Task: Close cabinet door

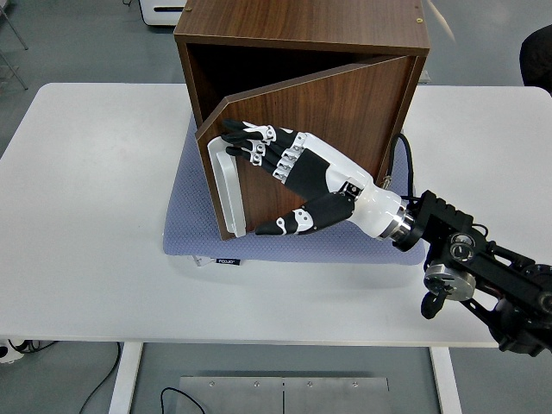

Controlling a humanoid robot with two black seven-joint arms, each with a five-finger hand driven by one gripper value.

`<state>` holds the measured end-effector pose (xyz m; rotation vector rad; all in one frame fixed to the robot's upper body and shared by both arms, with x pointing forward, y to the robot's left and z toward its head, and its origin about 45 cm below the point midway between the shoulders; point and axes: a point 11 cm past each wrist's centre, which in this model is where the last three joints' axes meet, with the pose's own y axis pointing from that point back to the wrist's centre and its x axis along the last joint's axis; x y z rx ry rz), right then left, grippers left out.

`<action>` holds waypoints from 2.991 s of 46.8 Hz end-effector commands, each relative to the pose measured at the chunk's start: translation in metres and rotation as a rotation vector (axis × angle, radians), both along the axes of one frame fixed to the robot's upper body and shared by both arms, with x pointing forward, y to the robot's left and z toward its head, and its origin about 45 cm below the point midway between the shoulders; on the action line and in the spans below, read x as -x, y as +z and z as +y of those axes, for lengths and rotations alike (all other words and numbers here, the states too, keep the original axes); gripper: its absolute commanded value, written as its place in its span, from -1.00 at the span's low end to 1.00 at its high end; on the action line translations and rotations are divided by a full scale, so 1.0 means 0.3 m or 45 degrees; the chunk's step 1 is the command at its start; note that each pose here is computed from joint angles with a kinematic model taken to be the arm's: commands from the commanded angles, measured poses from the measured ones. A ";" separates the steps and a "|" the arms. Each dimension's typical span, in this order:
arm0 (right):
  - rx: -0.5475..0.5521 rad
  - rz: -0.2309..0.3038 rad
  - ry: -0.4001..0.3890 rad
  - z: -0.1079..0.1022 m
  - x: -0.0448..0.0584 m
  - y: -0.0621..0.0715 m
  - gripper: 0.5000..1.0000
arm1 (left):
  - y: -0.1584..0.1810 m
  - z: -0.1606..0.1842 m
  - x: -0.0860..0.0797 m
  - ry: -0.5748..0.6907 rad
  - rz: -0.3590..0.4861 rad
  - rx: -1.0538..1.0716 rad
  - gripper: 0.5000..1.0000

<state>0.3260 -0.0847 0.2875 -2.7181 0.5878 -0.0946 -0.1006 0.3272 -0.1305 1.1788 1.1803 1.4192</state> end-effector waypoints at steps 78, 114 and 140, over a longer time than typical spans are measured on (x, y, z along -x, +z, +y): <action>0.076 0.088 -0.305 -0.004 -0.200 0.040 1.00 | 0.000 0.000 0.000 0.000 0.000 0.000 1.00; 0.050 0.152 -0.423 0.032 -0.265 0.052 1.00 | 0.000 0.000 0.000 0.000 0.000 0.000 1.00; -0.013 0.084 -0.215 -0.018 -0.170 0.081 1.00 | 0.000 0.000 0.000 0.000 0.000 0.000 1.00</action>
